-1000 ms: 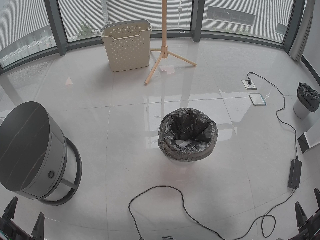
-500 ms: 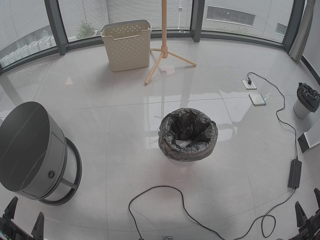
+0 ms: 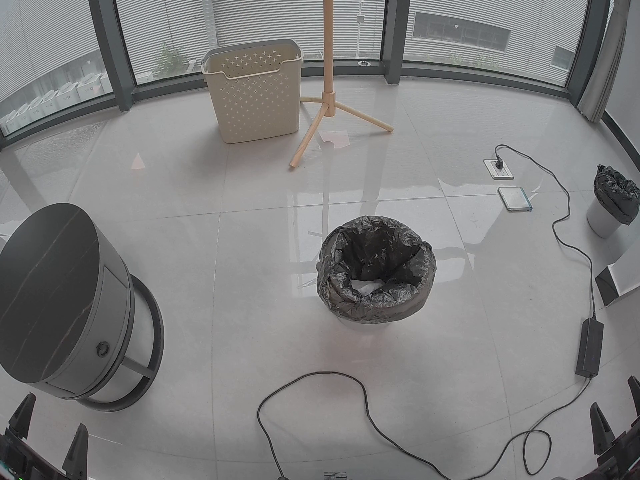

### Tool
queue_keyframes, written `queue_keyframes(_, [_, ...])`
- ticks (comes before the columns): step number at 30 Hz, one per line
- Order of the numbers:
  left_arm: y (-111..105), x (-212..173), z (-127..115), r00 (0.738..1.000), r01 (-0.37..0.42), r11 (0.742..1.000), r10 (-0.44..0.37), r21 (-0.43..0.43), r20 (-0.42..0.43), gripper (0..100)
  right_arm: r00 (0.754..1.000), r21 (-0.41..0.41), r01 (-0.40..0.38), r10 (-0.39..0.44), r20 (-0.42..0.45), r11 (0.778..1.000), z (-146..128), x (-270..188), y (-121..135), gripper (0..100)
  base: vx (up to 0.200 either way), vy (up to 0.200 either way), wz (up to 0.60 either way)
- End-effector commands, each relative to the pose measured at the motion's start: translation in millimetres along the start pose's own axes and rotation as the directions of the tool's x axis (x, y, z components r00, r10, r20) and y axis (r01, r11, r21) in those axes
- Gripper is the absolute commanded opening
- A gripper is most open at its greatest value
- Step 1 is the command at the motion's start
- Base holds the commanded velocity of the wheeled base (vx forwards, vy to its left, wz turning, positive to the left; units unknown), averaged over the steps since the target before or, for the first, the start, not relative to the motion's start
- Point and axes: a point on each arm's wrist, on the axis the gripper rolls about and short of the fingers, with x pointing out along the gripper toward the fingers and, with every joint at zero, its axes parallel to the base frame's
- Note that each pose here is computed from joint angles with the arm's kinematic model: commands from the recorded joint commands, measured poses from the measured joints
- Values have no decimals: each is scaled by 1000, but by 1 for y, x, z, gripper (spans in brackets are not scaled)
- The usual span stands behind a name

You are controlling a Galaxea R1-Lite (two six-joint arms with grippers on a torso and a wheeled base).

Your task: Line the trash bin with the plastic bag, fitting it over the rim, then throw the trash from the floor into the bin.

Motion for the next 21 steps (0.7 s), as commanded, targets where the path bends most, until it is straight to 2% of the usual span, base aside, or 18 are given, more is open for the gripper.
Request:
queue_keyframes(1, [0,0,-5,1000,0,1000,0,0,-2,100,1000,0,-1,1,-3,1000,-5,0,0,100,0,0,0])
queue_keyframes(21, [0,0,-5,1000,-1,1000,1,0,-2,100,1000,0,-1,1,-3,1000,-5,0,0,100,0,0,0])
